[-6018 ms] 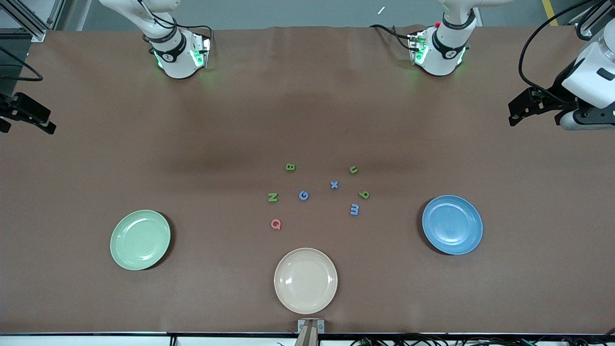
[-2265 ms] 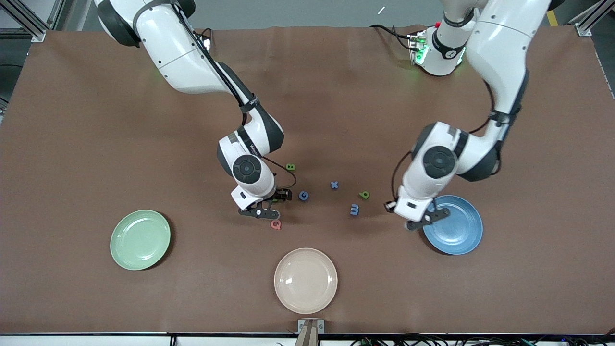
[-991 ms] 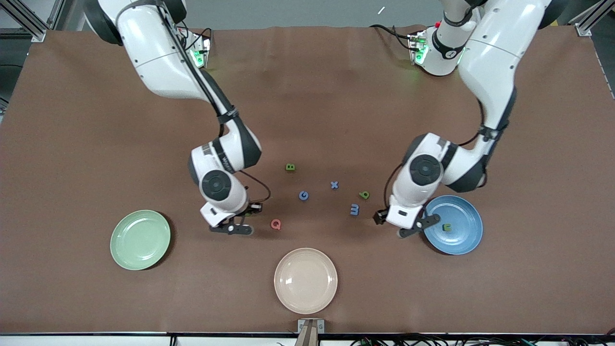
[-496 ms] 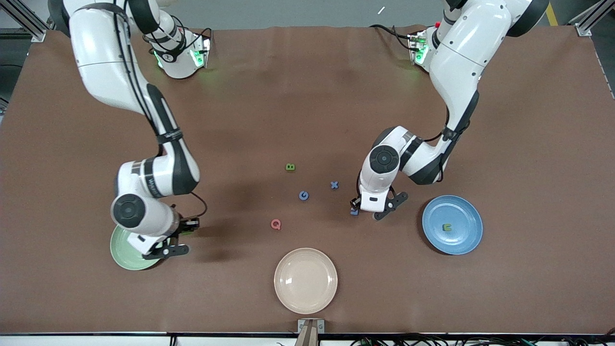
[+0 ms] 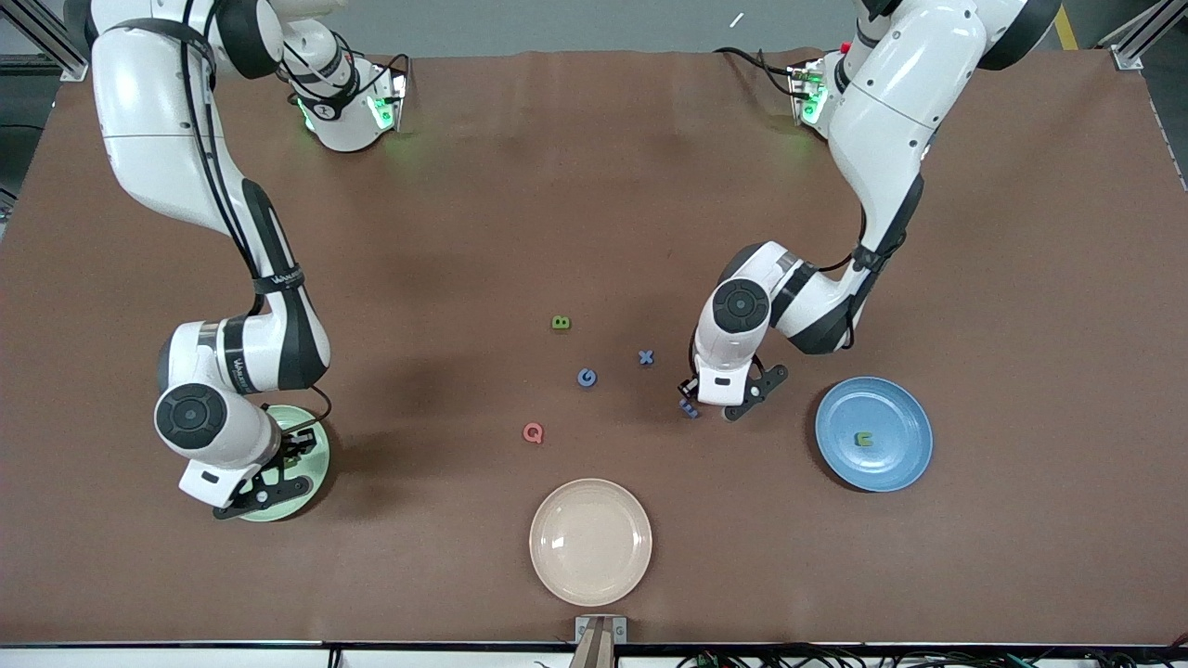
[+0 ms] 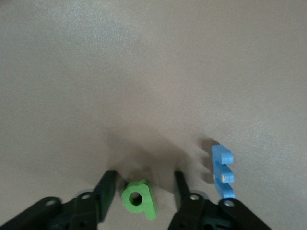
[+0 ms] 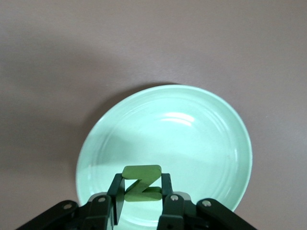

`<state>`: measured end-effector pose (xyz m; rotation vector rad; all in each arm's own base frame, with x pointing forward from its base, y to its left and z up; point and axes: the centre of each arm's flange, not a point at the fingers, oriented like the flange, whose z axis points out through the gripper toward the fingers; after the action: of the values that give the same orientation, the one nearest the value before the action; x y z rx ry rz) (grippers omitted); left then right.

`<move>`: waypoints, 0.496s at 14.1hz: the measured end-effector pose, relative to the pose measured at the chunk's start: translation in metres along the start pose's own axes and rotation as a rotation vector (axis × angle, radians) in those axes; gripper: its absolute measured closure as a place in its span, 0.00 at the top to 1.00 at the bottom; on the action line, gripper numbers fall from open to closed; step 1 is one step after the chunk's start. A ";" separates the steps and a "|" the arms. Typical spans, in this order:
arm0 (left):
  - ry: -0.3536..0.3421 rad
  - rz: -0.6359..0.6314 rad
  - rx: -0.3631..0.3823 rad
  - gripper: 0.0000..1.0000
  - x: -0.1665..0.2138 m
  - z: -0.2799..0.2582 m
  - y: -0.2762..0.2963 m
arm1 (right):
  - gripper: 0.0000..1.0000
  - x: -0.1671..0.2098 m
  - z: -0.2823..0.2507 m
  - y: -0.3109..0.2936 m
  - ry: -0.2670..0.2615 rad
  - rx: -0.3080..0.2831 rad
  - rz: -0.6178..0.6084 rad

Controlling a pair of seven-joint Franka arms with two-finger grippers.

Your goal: Sort upper and lower case letters into plates

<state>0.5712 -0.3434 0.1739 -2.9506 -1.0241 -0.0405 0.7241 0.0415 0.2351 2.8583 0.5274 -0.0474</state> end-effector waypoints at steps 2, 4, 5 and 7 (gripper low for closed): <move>0.000 0.002 -0.001 0.45 -0.002 -0.001 0.000 | 0.48 0.000 0.009 -0.001 -0.005 -0.002 -0.006; -0.002 0.007 -0.002 0.28 -0.005 -0.002 0.001 | 0.68 0.000 0.014 -0.004 -0.008 0.000 -0.011; -0.002 0.008 0.000 0.28 -0.006 -0.002 0.000 | 0.79 0.001 0.014 -0.007 -0.007 0.001 -0.014; -0.002 0.007 0.001 0.27 -0.006 -0.002 -0.001 | 0.87 0.003 0.011 -0.019 -0.018 0.017 -0.025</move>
<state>0.5654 -0.3464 0.1761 -2.9541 -1.0131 -0.0365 0.7202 0.0567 0.2198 2.8655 0.5616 -0.0829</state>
